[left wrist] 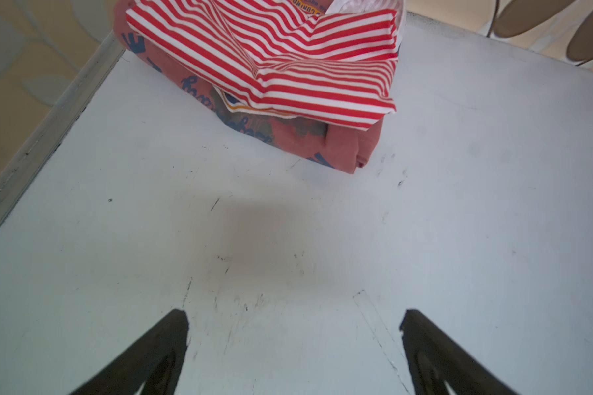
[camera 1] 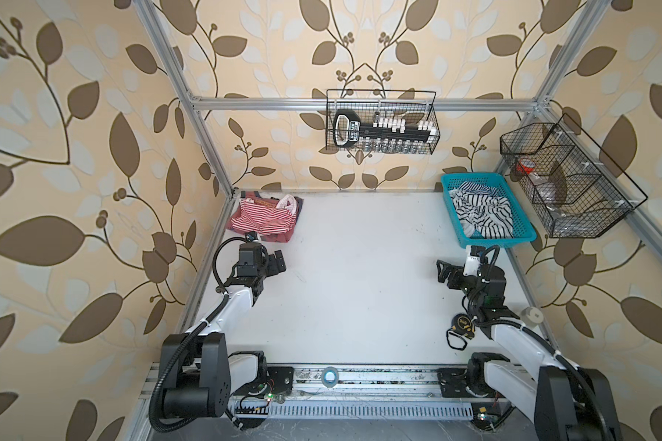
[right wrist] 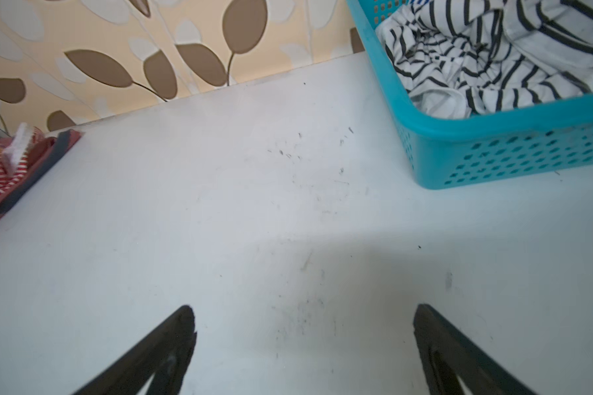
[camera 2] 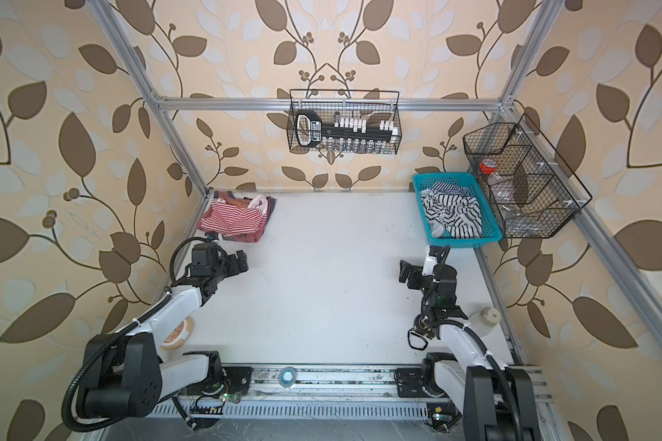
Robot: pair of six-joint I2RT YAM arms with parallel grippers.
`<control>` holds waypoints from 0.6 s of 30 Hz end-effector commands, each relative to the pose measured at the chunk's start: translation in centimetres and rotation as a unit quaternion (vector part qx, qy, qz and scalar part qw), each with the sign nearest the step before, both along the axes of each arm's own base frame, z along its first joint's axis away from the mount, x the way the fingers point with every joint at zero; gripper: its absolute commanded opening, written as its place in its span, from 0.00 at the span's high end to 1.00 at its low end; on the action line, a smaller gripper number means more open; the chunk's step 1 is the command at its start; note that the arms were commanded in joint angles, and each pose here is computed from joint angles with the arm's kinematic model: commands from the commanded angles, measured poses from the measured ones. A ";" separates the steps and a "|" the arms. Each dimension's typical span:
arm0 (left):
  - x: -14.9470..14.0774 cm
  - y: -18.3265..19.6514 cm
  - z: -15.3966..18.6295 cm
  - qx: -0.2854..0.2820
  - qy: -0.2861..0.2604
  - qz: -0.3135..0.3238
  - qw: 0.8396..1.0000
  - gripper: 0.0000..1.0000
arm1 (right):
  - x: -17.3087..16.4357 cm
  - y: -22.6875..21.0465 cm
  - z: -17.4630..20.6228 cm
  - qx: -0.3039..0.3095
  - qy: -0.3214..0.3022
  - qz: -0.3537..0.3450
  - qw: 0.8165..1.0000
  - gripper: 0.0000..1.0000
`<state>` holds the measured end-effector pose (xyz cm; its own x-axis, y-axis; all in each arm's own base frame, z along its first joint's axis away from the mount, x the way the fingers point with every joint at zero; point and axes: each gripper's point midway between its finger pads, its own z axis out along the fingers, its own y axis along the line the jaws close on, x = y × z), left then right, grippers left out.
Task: Fold and stack tank tops
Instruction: Reset both arms
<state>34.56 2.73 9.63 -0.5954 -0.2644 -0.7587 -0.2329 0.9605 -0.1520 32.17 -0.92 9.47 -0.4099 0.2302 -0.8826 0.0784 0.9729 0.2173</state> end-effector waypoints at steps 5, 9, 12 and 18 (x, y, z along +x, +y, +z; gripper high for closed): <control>2.8 0.2 -0.3 0.032 -0.065 -0.016 0.997 0.01 | 1.8 -1.3 4.2 -0.043 -0.107 -0.013 0.993 0.00; 3.4 0.2 -0.2 0.030 -0.067 -0.016 0.997 0.01 | 1.0 -1.8 5.0 -0.059 -0.139 -0.027 0.988 0.00; 3.6 0.6 -0.3 0.038 -0.066 -0.006 0.997 0.01 | 0.7 -2.4 5.0 -0.065 -0.158 -0.041 0.984 0.00; 4.2 1.6 -1.6 0.063 -0.098 0.010 0.993 0.01 | 1.1 -2.6 4.5 -0.062 -0.150 -0.043 0.986 0.00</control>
<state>37.87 3.63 7.49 -0.5063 -0.2053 -0.8375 -0.2200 0.9699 -0.1048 32.98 -3.09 12.29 -0.1796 0.1714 -0.9687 0.1066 0.9823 0.1541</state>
